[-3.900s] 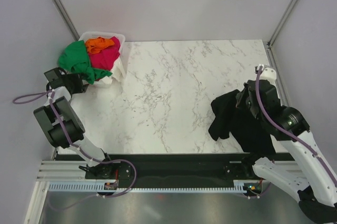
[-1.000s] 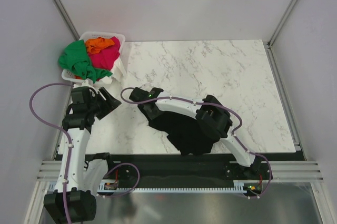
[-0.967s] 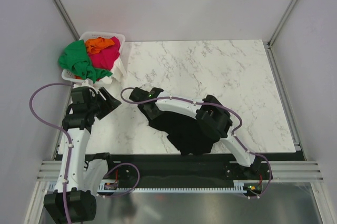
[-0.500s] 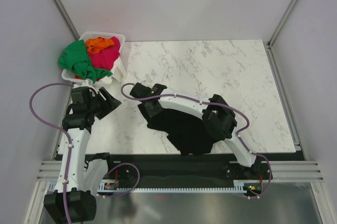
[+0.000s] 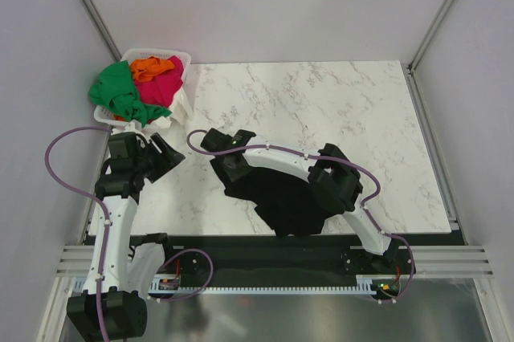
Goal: Fold and stack the t-shirts
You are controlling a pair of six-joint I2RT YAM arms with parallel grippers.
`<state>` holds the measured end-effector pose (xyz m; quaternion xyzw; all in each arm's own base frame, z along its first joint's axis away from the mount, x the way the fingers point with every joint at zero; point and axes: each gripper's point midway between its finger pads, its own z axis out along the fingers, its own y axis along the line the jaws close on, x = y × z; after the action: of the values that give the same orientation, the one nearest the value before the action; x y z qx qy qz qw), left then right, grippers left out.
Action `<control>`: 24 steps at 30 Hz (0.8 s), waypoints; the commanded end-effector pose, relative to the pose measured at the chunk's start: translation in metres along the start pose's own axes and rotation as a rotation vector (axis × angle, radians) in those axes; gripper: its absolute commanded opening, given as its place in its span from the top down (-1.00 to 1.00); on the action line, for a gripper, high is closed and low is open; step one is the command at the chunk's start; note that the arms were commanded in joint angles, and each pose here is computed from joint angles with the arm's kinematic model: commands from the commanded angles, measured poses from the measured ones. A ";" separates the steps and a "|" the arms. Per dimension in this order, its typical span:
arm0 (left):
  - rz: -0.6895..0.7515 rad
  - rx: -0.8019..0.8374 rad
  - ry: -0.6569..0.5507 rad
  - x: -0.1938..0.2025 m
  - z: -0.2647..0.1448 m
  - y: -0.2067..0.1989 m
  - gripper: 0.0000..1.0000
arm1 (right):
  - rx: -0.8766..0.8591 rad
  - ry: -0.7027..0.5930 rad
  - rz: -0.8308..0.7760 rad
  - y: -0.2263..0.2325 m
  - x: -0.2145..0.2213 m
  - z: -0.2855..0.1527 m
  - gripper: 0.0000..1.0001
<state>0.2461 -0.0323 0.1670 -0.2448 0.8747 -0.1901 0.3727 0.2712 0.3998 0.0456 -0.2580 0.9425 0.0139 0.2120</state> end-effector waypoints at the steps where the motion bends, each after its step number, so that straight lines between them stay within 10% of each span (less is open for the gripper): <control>1: 0.049 0.030 -0.017 -0.005 -0.003 -0.006 -0.34 | -0.029 -0.045 0.020 0.003 -0.013 -0.006 0.35; 7: 0.047 0.027 -0.014 -0.004 -0.002 -0.005 -0.34 | -0.065 -0.036 0.020 0.011 -0.014 0.008 1.00; 14: 0.047 0.025 -0.017 -0.005 -0.002 -0.005 -0.34 | -0.049 -0.090 0.044 -0.011 -0.036 -0.015 1.00; 24: 0.047 0.023 -0.025 -0.005 -0.004 -0.004 -0.33 | 0.151 -0.424 0.303 -0.181 -0.053 -0.206 1.00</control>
<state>0.2460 -0.0323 0.1668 -0.2449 0.8747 -0.1899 0.3725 0.3261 0.3137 0.1912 -0.1536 0.9277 0.0405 0.3377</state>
